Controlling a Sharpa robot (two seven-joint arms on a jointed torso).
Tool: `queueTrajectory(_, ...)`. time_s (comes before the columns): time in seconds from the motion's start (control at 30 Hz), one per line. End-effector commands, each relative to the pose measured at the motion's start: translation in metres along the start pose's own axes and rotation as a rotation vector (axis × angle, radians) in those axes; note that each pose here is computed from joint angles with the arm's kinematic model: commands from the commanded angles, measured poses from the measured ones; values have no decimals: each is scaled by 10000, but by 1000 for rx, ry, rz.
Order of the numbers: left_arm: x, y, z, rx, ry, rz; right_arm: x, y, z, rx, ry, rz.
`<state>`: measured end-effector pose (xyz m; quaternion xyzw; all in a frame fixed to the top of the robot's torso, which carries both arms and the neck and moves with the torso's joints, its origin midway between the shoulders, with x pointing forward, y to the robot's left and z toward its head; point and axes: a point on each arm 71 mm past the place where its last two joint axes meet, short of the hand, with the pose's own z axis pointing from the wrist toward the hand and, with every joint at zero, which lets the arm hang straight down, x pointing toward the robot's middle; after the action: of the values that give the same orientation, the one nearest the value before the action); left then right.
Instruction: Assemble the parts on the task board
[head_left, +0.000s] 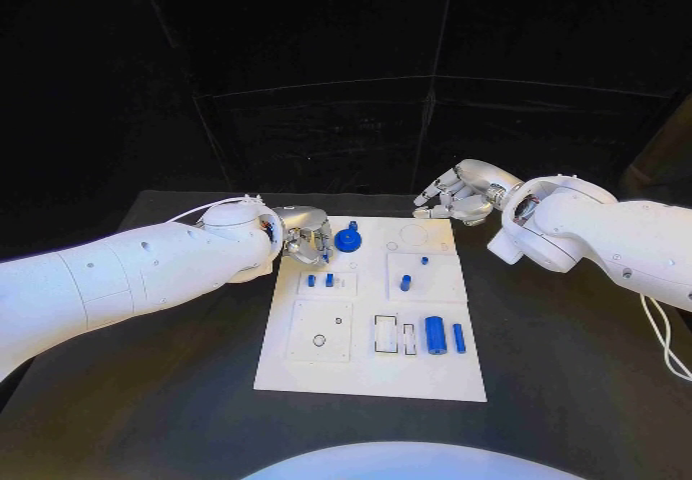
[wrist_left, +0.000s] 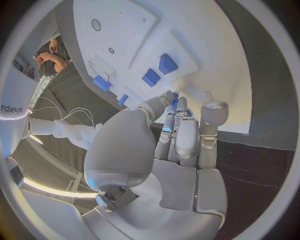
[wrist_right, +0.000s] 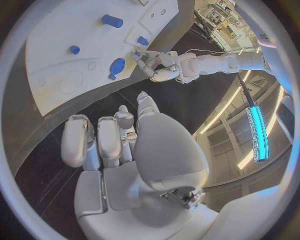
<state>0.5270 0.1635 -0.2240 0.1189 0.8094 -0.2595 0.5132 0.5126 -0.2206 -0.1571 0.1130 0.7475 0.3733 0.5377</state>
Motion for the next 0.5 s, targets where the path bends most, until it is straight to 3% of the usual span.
queueTrajectory(0.03, 4, -15, 7, 5, 11, 4, -10, 18, 3, -9, -9, -1)
queueTrajectory(0.5, 19, -35, 36, 6, 25, 8, -6, 23, 3, -9, -8, -1)
